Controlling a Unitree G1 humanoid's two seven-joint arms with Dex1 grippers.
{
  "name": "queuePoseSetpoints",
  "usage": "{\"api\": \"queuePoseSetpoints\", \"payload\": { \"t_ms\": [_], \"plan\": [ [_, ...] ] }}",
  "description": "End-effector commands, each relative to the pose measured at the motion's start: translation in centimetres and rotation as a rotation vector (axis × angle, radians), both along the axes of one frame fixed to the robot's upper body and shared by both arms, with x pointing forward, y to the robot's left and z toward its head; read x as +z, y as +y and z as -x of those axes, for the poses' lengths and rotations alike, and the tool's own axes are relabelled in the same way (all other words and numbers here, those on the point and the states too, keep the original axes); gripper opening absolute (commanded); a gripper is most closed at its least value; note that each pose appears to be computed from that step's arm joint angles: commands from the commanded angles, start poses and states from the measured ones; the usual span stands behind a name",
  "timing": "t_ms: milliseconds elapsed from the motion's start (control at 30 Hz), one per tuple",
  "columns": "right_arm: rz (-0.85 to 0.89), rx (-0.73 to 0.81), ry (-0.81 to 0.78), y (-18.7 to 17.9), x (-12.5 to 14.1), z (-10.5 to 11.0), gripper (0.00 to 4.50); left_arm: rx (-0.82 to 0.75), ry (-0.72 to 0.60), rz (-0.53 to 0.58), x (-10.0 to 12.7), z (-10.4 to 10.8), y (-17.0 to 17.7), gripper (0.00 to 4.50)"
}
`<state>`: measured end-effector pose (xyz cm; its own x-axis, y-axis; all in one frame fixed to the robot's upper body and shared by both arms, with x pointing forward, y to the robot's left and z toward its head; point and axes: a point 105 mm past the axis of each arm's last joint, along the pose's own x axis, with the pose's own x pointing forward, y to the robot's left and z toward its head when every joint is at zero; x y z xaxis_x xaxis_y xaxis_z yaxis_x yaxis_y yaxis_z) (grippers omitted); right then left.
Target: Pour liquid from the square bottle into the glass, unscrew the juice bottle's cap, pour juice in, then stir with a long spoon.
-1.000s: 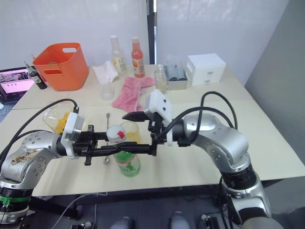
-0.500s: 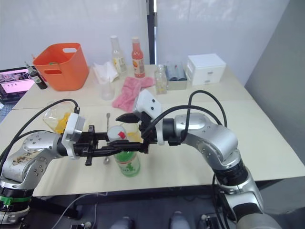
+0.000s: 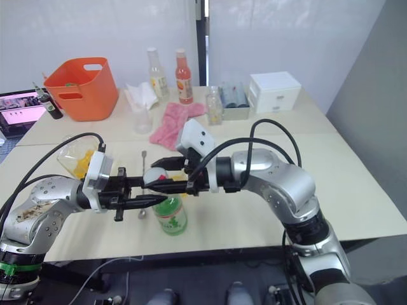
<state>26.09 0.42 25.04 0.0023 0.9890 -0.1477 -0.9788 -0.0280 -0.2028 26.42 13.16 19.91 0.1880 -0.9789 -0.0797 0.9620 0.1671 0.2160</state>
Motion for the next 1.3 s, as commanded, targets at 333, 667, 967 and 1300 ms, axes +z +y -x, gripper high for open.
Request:
{"api": "queuePoseSetpoints", "payload": {
  "t_ms": [333,667,967,1300],
  "plan": [
    [0.157,0.554,-0.054,0.5,0.4,-1.6,1.67,-0.016,-0.01,-0.035,-0.5,0.2,-0.4,1.4],
    [0.167,0.608,-0.039,1.0,1.7,-1.8,2.73,0.001,-0.013,-0.038,-0.7,0.4,-0.4,1.4],
    [-0.103,0.566,0.008,-2.3,7.1,0.0,4.49,0.015,-0.007,-0.031,-0.7,0.4,-0.3,1.4],
    [-0.114,-0.063,-0.034,-2.8,3.9,0.9,4.49,0.016,-0.001,-0.027,-0.5,-0.3,0.0,1.4]
  ]
}}
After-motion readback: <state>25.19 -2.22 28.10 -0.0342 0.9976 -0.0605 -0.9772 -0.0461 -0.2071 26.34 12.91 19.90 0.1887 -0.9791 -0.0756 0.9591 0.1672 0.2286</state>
